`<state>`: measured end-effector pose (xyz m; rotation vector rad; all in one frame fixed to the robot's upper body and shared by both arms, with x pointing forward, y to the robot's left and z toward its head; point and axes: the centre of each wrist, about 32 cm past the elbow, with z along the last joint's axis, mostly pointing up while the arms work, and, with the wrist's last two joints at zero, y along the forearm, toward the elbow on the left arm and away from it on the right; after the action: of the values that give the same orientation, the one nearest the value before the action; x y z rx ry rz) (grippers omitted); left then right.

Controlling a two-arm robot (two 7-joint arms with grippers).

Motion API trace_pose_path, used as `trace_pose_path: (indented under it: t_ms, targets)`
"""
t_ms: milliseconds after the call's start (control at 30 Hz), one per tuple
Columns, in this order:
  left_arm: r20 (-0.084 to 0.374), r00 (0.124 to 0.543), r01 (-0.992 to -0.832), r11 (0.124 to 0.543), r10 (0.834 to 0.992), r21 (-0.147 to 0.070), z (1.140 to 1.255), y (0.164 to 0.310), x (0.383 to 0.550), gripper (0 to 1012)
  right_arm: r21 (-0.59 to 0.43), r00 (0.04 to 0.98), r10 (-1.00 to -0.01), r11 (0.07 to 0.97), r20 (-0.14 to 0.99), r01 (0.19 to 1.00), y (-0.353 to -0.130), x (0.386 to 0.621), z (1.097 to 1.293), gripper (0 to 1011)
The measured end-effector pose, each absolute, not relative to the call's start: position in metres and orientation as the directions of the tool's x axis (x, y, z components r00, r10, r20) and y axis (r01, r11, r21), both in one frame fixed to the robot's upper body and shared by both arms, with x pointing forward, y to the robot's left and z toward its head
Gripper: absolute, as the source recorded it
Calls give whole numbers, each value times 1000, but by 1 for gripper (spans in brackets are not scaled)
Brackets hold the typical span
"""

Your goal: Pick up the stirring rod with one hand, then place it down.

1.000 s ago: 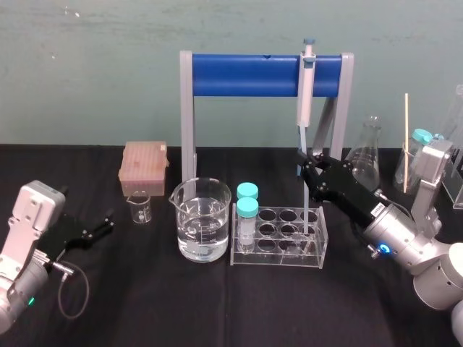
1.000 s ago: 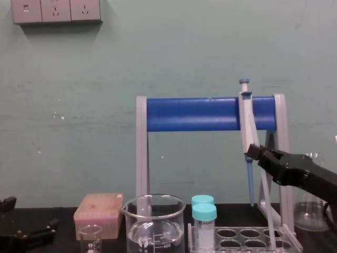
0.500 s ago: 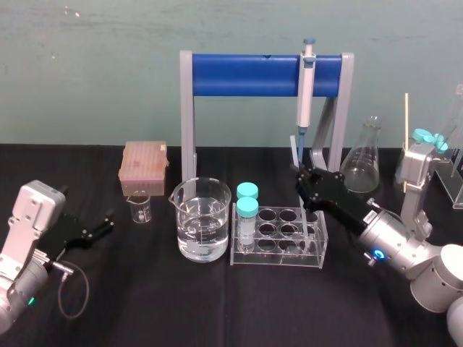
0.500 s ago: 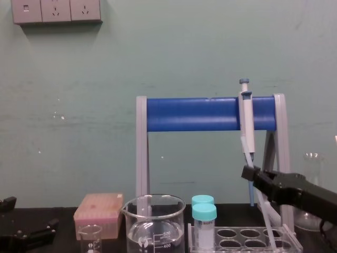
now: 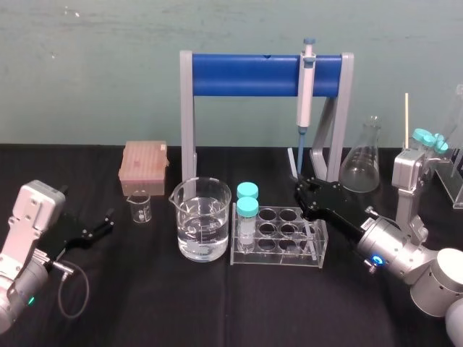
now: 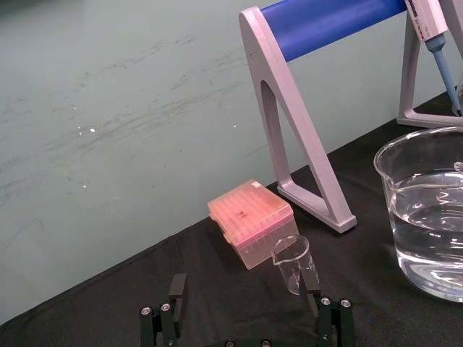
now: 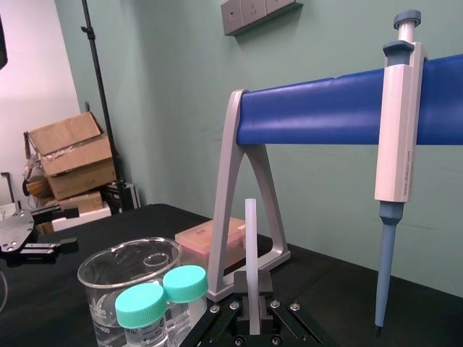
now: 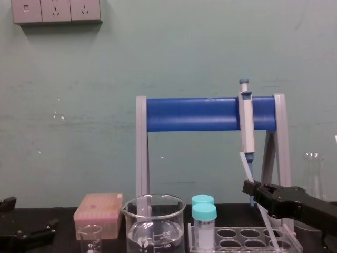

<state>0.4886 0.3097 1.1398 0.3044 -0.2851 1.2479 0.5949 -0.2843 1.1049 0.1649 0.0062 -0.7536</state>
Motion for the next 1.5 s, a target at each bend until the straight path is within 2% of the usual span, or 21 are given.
trace_pose_path:
  t_ms: [400,467,667,700,733,767,800,833,867,933,1233,1267,1367,1500]
  targets:
    - [374,292,-955,287,880,70,1140,310,489,1000,150,730,-680,716,-66,681,-285,595,1105,67]
    - [374,292,-955,287,880,70,1140,310,489,1000,151,730,-680,716,-66,681,-285,595,1105,101]
    - [374,292,-955,287,880,70,1140,310,489,1000,152,730,-680,716,-66,681,-285,595,1105,274]
    - [374,292,-955,287,880,70,1140,310,489,1000,152,730,-680,717,-66,681,-285,595,1105,334]
    - [374,292,-955,287,880,70,1140,310,489,1000,152,730,-680,717,-66,681,-285,595,1105,334]
    - [374,292,-955,287,880,70,1140,310,489,1000,152,731,-680,717,-66,681,-285,595,1105,394]
    - [374,292,-955,287,880,70,1140,310,489,1000,153,731,-679,717,-66,680,-285,595,1105,394]
    - [374,292,-955,287,880,70,1140,310,489,1000,153,731,-679,717,-66,680,-285,595,1105,453]
    - [374,292,-955,287,880,70,1140,310,489,1000,153,731,-679,717,-66,680,-285,595,1105,453]
    - [374,292,-955,287,880,70,1140,310,489,1000,153,731,-679,717,-66,680,-285,595,1105,556]
    - [374,292,-955,287,880,70,1140,310,489,1000,154,732,-679,718,-66,679,-285,595,1105,822]
    - [374,292,-955,287,880,70,1140,310,489,1000,158,733,-677,718,-62,677,-285,595,1106,822]
    - [374,292,-955,287,880,70,1140,310,489,1000,203,737,-675,717,-36,667,-283,596,1113,931]
    - [374,292,-955,287,880,70,1140,310,489,1000,269,734,-679,707,0,654,-281,596,1123,1000]
